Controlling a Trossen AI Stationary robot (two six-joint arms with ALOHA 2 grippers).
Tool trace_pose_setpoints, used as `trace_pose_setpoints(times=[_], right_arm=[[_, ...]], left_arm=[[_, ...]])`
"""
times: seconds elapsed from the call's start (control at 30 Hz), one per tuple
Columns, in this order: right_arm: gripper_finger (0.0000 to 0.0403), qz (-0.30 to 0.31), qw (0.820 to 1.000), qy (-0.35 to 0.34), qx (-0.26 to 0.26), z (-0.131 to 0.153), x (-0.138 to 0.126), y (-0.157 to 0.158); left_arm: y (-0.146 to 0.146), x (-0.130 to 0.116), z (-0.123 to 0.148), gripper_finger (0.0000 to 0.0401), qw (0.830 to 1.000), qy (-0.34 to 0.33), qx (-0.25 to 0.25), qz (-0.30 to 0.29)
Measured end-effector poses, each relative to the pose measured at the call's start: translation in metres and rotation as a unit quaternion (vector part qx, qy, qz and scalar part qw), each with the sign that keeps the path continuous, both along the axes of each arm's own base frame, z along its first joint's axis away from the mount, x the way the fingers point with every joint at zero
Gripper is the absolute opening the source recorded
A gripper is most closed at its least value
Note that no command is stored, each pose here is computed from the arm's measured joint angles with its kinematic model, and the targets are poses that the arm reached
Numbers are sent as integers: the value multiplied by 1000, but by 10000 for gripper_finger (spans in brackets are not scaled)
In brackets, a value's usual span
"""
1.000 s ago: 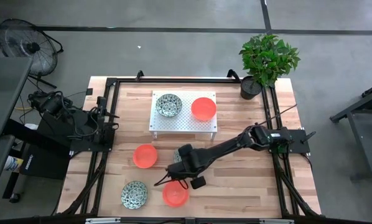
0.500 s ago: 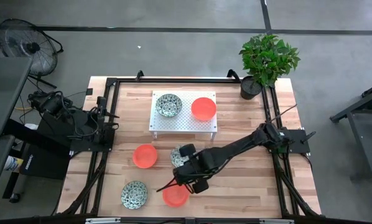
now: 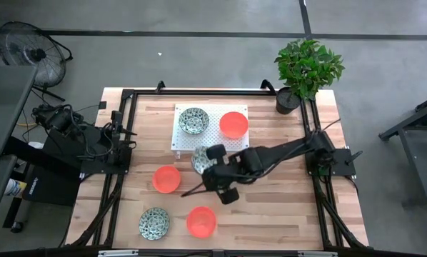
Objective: Pick & Place Mini bowls
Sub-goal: Stack the top green and white patterned bowl on top of the green and white patterned bowl on the shelf
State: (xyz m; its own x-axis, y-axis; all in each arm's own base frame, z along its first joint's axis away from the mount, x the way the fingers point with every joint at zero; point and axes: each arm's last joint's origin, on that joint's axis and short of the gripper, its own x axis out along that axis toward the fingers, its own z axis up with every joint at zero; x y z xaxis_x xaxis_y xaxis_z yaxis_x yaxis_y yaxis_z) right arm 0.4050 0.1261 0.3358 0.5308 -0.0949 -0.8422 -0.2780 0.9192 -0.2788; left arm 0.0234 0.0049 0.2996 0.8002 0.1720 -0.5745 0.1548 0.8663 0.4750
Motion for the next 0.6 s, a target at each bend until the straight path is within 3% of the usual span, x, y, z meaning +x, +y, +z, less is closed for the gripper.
trace_pose_setpoints(times=[0.47, 0.6], right_arm=[[1, 50, 996, -39, -62, 55, 1, -70], [1, 69, 993, -24, -96, 59, 1, -97]], left_arm=[[0, 0, 0, 124, 1000, 1, -1, -5], [-1, 0, 0, 124, 1000, 2, -2, -9]])
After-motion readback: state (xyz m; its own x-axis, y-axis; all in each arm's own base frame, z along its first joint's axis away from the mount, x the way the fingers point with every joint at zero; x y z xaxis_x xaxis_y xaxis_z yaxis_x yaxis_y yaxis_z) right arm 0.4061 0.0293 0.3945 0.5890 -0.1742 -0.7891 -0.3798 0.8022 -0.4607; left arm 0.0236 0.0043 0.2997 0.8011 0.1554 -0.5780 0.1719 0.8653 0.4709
